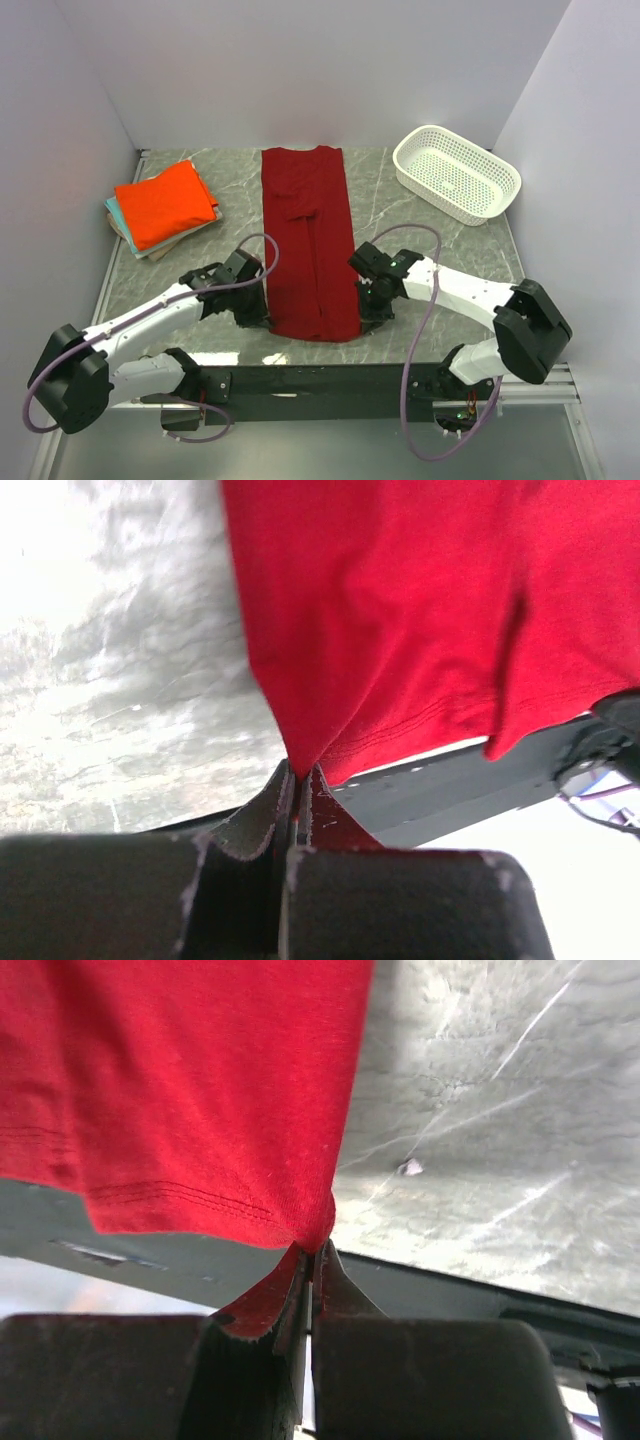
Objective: Fold and stack the t-shirts
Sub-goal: Fold the tshirt
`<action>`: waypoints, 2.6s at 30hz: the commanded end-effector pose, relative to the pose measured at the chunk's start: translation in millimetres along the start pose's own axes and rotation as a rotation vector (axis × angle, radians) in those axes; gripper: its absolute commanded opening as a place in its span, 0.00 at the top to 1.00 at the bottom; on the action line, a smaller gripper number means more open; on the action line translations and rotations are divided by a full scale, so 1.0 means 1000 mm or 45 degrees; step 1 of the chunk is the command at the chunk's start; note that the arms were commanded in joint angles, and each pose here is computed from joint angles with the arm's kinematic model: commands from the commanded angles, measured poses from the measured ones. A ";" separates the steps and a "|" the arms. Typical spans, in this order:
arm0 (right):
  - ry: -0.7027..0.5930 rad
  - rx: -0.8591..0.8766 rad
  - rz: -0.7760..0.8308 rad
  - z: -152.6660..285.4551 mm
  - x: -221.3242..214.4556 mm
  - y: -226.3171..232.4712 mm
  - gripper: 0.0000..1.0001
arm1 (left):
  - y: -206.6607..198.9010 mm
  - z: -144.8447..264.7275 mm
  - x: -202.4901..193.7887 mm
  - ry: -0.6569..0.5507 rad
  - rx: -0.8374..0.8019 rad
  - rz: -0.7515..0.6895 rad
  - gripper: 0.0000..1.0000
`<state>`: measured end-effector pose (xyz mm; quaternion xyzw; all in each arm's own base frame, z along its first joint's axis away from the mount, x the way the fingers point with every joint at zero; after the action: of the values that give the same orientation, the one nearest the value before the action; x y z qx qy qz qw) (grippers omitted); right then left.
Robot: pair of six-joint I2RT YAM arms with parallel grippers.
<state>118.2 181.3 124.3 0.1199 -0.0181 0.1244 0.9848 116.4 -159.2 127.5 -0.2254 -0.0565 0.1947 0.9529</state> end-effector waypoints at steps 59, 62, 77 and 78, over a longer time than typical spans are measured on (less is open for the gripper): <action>-0.389 -0.189 -0.054 0.026 0.276 -0.029 1.00 | -0.089 -0.030 0.257 -0.505 -0.179 -0.048 1.00; -0.385 -0.186 -0.061 0.022 0.279 -0.031 1.00 | -0.089 -0.033 0.261 -0.513 -0.169 -0.047 1.00; -0.386 -0.116 -0.097 0.014 0.304 -0.035 0.72 | -0.088 -0.035 0.279 -0.596 -0.135 0.031 0.70; -0.386 -0.108 -0.100 0.016 0.304 -0.035 0.64 | -0.089 -0.031 0.280 -0.615 -0.138 0.032 0.61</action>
<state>412.0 219.9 129.9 0.0738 -0.1456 0.0708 0.9840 392.2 -136.2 119.7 -0.2133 -0.2358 0.2469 0.9154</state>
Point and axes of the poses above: each gripper's point midway between its finger pads, its own z axis back along the fingers, its own y axis along the line the jaws close on, x = y × z, the point moved 8 cm from there along z, back along the fingers, and after that the axes turned 12 degrees about z, right-handed, at the moved point
